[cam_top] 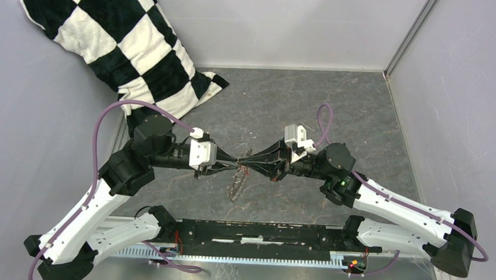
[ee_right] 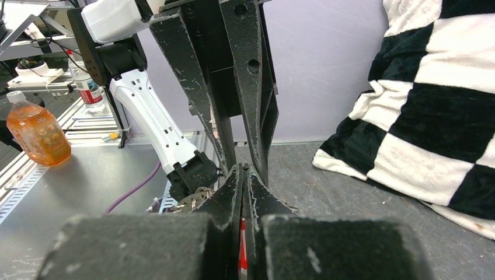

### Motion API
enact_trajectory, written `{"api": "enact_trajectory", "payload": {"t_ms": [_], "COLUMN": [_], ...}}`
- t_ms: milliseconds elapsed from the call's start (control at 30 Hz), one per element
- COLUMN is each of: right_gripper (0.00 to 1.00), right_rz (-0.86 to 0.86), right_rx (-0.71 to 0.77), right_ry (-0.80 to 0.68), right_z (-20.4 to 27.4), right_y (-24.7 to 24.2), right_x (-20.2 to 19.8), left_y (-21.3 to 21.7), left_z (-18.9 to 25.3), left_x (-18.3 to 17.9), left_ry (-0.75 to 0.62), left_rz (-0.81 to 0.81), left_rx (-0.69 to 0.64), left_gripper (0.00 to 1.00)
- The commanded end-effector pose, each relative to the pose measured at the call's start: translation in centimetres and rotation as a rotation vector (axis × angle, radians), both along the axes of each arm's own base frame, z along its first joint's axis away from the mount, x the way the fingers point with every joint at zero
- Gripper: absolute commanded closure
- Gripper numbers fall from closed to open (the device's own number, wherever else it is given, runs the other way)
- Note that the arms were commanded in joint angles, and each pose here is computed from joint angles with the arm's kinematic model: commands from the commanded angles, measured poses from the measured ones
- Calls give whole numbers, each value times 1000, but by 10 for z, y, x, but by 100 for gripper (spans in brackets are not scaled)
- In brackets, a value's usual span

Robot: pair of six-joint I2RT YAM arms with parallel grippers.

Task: Put the keys on the keyring
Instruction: Adjust the key on the keyring.

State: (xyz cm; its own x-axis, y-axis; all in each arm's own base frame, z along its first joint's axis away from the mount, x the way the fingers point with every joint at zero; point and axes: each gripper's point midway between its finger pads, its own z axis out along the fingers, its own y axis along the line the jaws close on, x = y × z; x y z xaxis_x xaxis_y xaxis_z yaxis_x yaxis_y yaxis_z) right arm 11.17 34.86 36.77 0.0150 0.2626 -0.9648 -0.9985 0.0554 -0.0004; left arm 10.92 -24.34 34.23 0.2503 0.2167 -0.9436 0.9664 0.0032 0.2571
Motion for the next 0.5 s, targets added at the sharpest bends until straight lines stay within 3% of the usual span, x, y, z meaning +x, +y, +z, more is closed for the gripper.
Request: {"api": "enact_trajectory", "payload": {"t_ms": [0,167,267,467], "right_gripper": [99,99,100,73], "right_rz": [17,21,7,-4], "right_rx": [124,100,60,-164], "right_ry": [-72,-64,-66,-77], "right_z": [44,39,36,25], "right_y": [-7,-4,-5,0], "right_x": [-9,-9,-7,0], "left_y": [-3,-3,1,6], "left_z": [10,18,19,11], "left_x": [6,9,8,1], "left_ry": [11,-13,-40,-106], "left_rz": [36,54,60,10], "left_rx": [-38,-65,-67,-21], "left_gripper": [74,96,98,98]}}
